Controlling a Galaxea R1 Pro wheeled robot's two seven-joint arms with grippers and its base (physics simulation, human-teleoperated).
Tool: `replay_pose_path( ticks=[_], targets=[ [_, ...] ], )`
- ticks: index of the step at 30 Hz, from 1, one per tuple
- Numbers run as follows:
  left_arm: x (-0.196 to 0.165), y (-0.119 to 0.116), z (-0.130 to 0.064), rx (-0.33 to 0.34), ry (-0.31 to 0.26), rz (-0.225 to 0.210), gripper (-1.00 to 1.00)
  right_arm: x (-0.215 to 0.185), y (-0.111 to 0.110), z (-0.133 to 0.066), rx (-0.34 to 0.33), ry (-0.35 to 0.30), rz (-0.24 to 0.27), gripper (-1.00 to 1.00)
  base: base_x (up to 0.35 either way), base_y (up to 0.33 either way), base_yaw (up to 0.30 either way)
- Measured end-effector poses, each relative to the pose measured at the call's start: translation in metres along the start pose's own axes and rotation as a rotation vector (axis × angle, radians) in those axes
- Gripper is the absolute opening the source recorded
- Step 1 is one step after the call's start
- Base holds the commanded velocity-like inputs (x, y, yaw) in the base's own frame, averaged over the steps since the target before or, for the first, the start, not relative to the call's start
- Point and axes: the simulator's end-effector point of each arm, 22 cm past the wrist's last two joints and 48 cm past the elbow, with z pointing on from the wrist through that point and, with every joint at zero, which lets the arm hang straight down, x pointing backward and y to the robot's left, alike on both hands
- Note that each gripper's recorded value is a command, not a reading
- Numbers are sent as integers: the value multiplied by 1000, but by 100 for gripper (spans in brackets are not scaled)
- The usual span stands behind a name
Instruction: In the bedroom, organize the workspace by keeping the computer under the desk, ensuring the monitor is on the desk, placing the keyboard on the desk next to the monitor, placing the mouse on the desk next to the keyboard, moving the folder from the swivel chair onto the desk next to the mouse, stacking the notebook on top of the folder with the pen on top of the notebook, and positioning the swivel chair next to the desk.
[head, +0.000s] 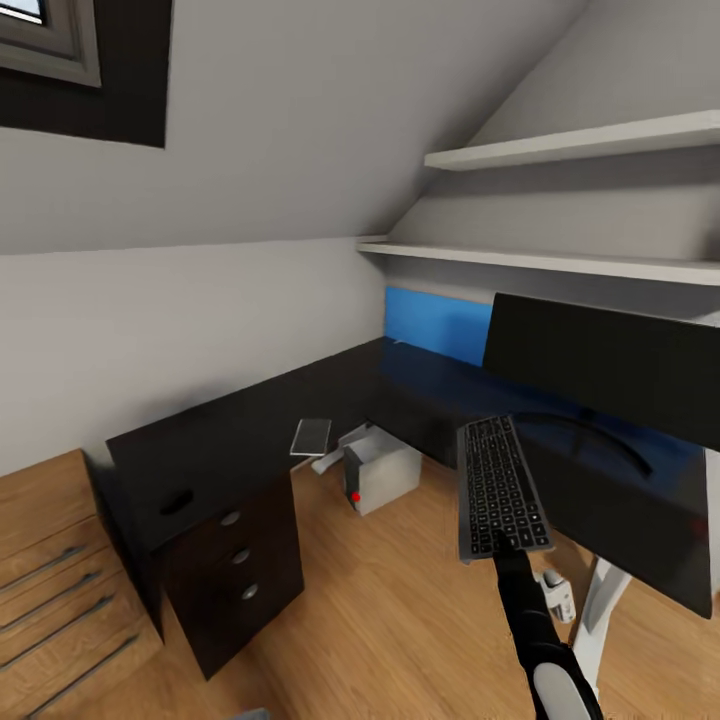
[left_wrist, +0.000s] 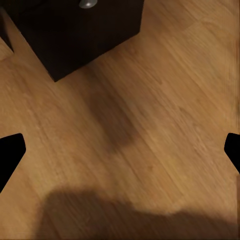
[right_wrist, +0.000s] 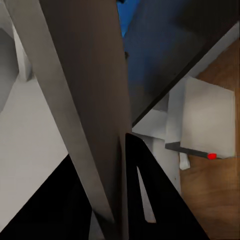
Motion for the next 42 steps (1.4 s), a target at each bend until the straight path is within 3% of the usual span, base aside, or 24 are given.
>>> replay_pose_path(
  ticks=[6, 12, 19, 20, 21, 23, 27, 28, 29, 30, 33, 42],
  targets=[
    [0, -1, 0, 1, 0, -1, 100, -28, -33, 0, 71, -84, 4, -100, 0, 0, -261],
    [0, -1, 0, 1, 1, -1, 100, -48, -47, -2, 99, -138, 4, -100, 0, 0, -264],
    [0, -1, 0, 1, 1, -1, 100, -82, -58, -10, 126, -296, 26, -100, 0, 0, -264],
    [1, -1, 0, 1, 1, -1, 100, -93, -71, -16, 158, -369, 47, -100, 0, 0, -264],
    [1, -1, 0, 1, 2, -1, 100, -98, -80, -19, 179, -397, 54, -100, 0, 0, -264],
    [1, -1, 0, 1, 2, -1, 100, -98, -99, -24, 222, -427, 48, -100, 0, 0, -264],
    [0, -1, 0, 1, 1, -1, 100, -102, -106, -28, 240, -459, 39, -100, 0, 0, -264],
    [1, -1, 0, 1, 1, 0, 100, -103, -108, -29, 247, -470, 50, -100, 0, 0, -264],
    [0, -1, 0, 2, 0, 0, 100, -108, -118, -34, 276, -505, 121, -100, 0, 0, -264],
    [0, -1, 0, 2, 0, 0, 100, -107, -122, -35, 288, -512, 149, -100, 0, 0, -264],
    [1, -1, 0, 2, 1, 0, 100, -107, -124, -34, 294, -518, 162, -100, 0, 0, -251],
    [0, -3, -1, 5, -3, 3, 100, -105, -119, -31, 276, -508, 158, -100, 110, 0, -83]
  ],
)
